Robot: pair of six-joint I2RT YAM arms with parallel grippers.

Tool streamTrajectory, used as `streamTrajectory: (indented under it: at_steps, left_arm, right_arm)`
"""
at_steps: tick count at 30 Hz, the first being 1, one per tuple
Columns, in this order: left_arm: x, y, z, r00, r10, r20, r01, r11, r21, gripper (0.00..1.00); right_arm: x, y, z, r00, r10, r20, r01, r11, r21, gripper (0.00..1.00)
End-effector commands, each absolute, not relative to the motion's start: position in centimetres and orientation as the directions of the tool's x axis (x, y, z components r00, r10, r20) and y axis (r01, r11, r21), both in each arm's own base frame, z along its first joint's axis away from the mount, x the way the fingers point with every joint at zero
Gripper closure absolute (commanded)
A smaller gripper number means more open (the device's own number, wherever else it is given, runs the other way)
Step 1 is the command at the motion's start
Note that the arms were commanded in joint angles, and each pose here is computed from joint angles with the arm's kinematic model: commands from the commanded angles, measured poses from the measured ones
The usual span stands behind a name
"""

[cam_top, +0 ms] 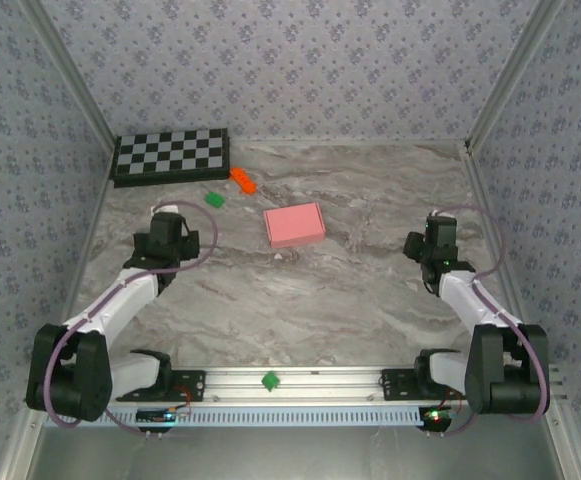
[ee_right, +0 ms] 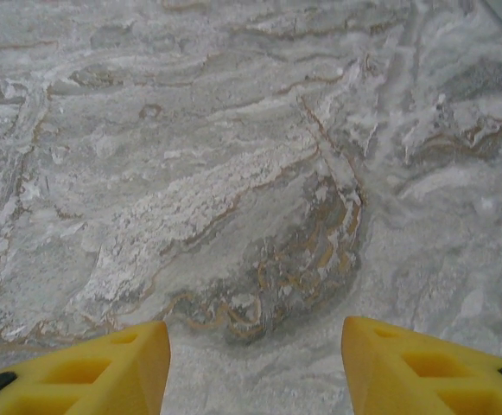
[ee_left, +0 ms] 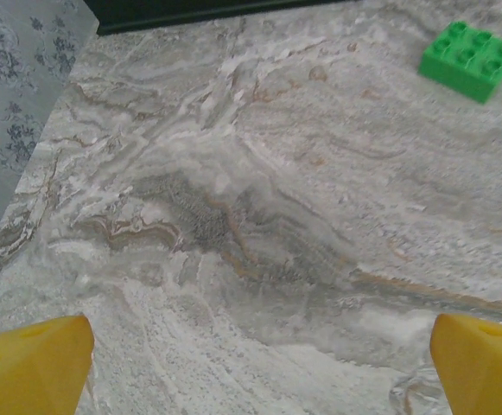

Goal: Fold the paper box

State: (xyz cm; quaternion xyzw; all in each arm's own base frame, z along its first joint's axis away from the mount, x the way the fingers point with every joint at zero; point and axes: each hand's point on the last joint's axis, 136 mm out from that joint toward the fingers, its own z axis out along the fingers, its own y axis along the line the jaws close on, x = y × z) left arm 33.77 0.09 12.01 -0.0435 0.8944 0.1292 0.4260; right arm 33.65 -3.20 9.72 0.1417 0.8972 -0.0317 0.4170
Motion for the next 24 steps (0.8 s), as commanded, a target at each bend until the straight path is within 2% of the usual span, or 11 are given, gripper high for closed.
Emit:
streamTrajectory:
  at_steps: [1, 8, 14, 24]
  left_arm:
    - [35.3, 0.7, 14.1, -0.503, 0.053, -0.863, -0.210, 0.961, 0.182, 0.00]
    - [36.4, -0.8, 13.0, -0.394, 0.047, -0.918, -0.040, 0.997, 0.068, 0.00]
    - [37.4, -0.8, 12.5, -0.351, 0.054, -0.935, 0.001, 0.998, 0.058, 0.00]
    - [38.5, -0.3, 11.4, -0.330, 0.004, -0.944, 0.030, 1.000, -0.006, 0.00]
  right_arm:
    - [35.2, -3.7, 11.3, -0.524, 0.155, -0.838, 0.248, 0.968, 0.024, 0.43]
    - [36.2, -2.7, 11.8, -0.435, 0.054, -0.899, 0.141, 0.990, -0.009, 0.39]
    - [37.0, -2.0, 12.2, -0.363, 0.020, -0.932, 0.085, 0.996, -0.011, 0.37]
    - [38.0, -1.4, 11.4, -0.331, -0.014, -0.943, 0.026, 0.999, -0.024, 0.36]
